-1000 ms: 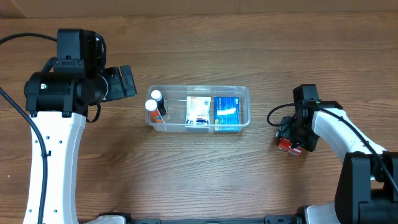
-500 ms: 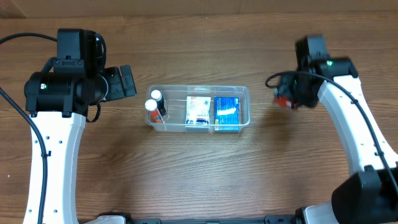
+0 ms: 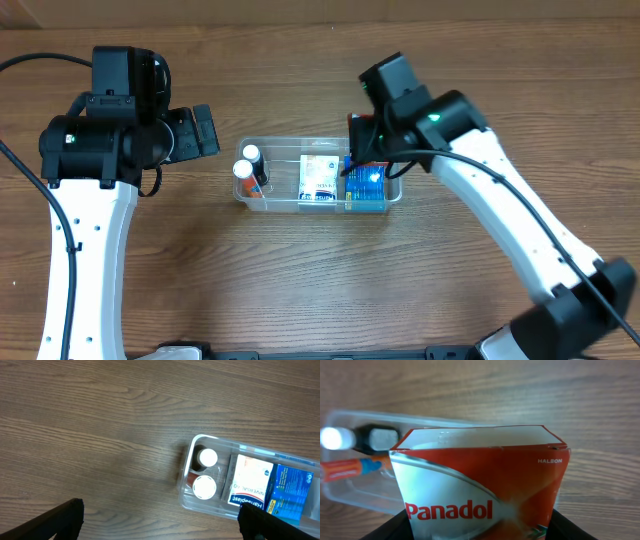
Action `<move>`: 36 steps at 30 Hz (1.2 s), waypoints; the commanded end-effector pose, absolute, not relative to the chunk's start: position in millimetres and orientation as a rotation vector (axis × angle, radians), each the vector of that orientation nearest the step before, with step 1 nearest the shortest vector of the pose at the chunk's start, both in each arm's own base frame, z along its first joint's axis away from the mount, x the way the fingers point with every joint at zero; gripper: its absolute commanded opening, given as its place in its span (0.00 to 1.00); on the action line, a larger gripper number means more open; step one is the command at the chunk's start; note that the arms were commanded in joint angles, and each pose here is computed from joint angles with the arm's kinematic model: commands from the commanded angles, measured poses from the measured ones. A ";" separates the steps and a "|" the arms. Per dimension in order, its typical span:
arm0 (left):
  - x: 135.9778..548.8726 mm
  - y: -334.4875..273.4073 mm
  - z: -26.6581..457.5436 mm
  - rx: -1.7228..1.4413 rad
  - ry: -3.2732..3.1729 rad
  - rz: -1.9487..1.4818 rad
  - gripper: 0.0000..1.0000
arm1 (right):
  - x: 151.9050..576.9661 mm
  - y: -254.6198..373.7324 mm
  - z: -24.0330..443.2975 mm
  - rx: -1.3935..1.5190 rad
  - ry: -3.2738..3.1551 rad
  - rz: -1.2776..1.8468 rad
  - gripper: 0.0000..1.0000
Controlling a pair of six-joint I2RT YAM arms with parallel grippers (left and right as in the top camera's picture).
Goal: Pack container
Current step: 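Place the Panadol box into the container and release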
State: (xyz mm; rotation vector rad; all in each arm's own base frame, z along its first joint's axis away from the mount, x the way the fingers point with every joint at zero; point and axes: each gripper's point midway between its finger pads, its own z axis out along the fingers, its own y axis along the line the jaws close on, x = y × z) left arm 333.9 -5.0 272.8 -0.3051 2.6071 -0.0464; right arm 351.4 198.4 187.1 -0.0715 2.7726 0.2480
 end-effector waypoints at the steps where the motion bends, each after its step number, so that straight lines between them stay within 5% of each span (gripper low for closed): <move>1: 334.3 -1.4 274.8 -0.323 2.601 -0.031 1.00 | 349.7 196.0 138.4 -0.038 2.891 0.161 0.65; 13: 334.3 -1.4 274.8 -0.323 2.601 -0.031 1.00 | 345.8 193.7 103.6 -0.039 2.966 0.104 0.66; 18: 334.2 -1.4 274.7 -0.323 2.601 -0.031 1.00 | 345.5 193.6 103.6 -0.039 2.967 0.104 0.89; 26: 333.8 -1.3 274.5 -0.324 2.603 -0.031 1.00 | 350.6 194.4 106.3 -0.049 2.942 0.104 0.92; 36: 336.3 -1.2 275.9 -0.270 2.597 -0.017 1.00 | 414.3 161.9 243.7 0.059 2.520 0.201 1.00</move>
